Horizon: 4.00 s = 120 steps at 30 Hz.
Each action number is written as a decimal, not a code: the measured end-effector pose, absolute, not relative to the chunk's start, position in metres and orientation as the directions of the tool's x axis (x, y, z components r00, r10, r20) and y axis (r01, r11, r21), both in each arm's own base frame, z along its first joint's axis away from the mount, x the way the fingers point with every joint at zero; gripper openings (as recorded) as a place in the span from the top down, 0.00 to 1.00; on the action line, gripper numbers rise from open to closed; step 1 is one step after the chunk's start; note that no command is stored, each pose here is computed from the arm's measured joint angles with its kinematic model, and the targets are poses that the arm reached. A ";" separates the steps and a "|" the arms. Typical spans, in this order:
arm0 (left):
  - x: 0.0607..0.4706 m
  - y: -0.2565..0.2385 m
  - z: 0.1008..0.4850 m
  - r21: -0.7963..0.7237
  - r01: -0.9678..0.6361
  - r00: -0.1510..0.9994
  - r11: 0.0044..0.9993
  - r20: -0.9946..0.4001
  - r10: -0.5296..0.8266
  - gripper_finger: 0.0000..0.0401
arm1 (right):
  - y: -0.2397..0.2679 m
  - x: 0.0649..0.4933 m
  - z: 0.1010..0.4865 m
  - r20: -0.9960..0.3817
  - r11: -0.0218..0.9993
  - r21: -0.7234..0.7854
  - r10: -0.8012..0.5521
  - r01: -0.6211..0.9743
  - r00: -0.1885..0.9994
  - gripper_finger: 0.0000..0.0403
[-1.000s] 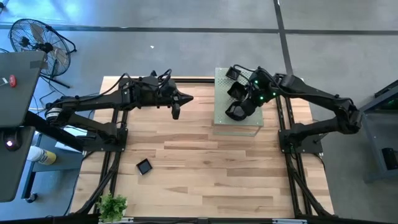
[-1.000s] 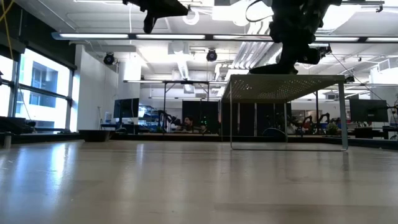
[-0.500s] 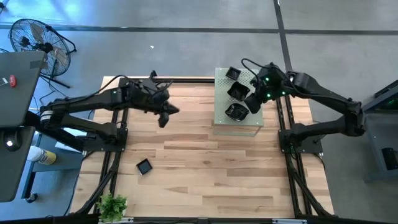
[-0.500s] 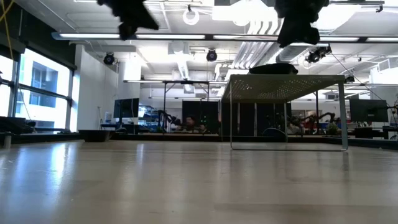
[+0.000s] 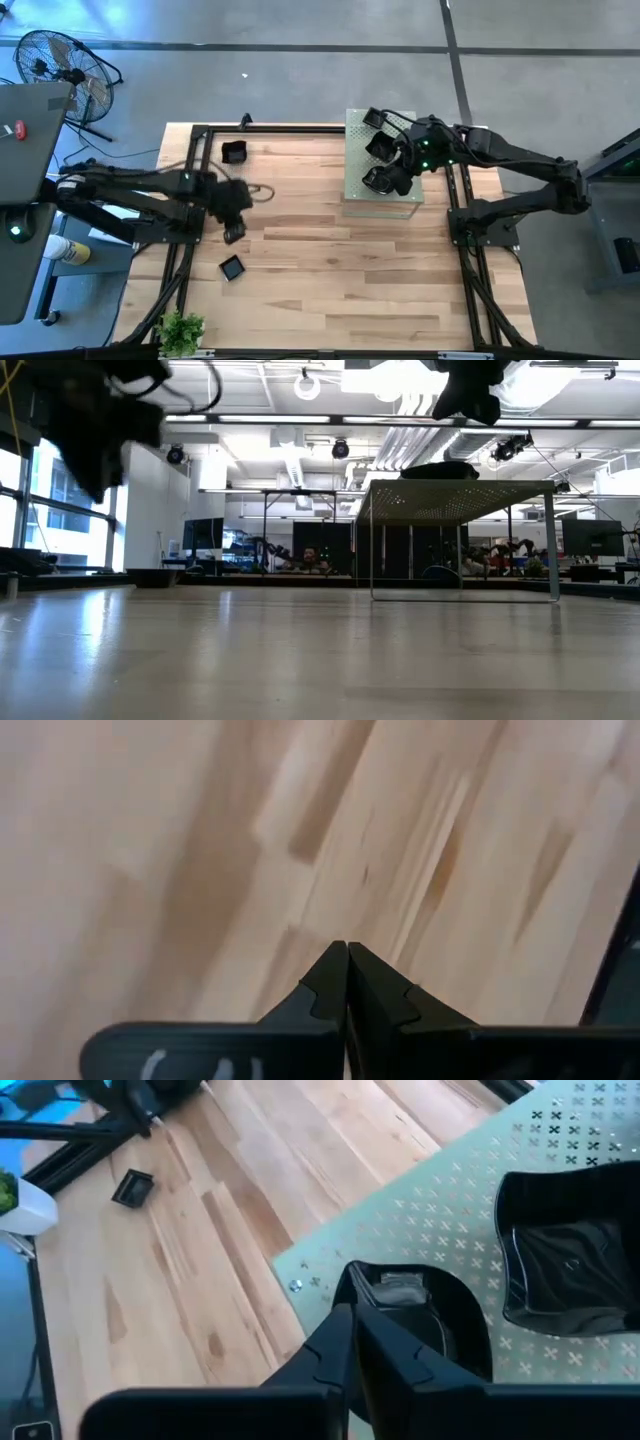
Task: Pick & Place Mini shaped plates
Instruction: Stack the black square plate on the black square plate on the shelf
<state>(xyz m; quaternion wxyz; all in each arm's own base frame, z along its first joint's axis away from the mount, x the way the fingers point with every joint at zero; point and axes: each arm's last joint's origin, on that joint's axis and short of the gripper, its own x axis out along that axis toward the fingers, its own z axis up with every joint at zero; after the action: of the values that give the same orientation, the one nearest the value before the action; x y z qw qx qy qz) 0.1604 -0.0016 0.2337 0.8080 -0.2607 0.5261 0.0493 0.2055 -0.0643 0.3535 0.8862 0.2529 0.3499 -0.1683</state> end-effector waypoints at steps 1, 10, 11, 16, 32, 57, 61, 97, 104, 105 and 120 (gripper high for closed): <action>0.159 -0.006 0.224 -0.381 -0.373 0.427 0.846 -0.880 -0.208 0.99 | -0.064 0.206 0.354 -0.703 0.816 0.331 -0.122 0.474 0.700 0.98; 0.142 -0.035 0.169 -0.444 -0.502 0.285 0.742 -0.895 -0.343 0.93 | -0.065 0.207 0.355 -0.694 0.820 0.322 -0.135 0.473 0.707 0.98; 0.141 -0.037 0.167 -0.452 -0.504 0.280 0.736 -0.892 -0.356 0.91 | -0.065 0.207 0.355 -0.694 0.820 0.322 -0.135 0.473 0.707 0.98; 0.137 -0.046 0.162 -0.434 -0.490 0.256 0.756 -0.900 -0.351 0.83 | -0.065 0.207 0.355 -0.692 0.820 0.323 -0.136 0.472 0.709 0.99; 0.131 -0.051 0.136 -0.467 -0.505 0.305 0.725 -0.883 -0.356 0.88 | -0.065 0.207 0.355 -0.692 0.819 0.316 -0.146 0.478 0.707 1.00; 0.190 0.012 0.286 -0.658 -0.585 0.810 0.474 -0.499 0.308 1.00 | -0.063 0.231 0.376 -0.451 0.830 0.375 -0.225 0.412 0.864 0.96; 0.208 0.032 0.302 -0.685 -0.543 0.834 0.486 -0.372 0.407 1.00 | -0.061 0.248 0.375 -0.393 0.827 0.378 -0.263 0.416 0.881 0.93; 0.272 0.058 0.344 -0.573 -0.498 0.843 0.651 -0.143 0.518 1.00 | -0.061 0.322 0.346 -0.286 0.799 0.409 -0.347 0.441 0.893 0.85; 0.272 0.057 0.344 -0.574 -0.488 0.851 0.658 -0.146 0.505 0.99 | -0.061 0.322 0.346 -0.285 0.796 0.405 -0.357 0.449 0.890 0.90; 0.272 0.057 0.344 -0.575 -0.484 0.854 0.660 -0.147 0.498 0.99 | -0.061 0.322 0.346 -0.286 0.795 0.405 -0.358 0.451 0.889 0.93; 0.242 0.052 0.364 -0.427 -0.516 0.846 0.743 -0.116 0.520 0.67 | -0.089 0.301 0.360 -0.261 0.699 0.471 -0.473 0.538 0.842 0.99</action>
<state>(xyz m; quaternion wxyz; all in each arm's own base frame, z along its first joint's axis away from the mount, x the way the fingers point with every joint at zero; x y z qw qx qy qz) 0.2415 0.0525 0.3643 0.9335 -0.2271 -0.0051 0.2775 0.3008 -0.0892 0.3596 0.9197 0.2738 0.0602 -0.2748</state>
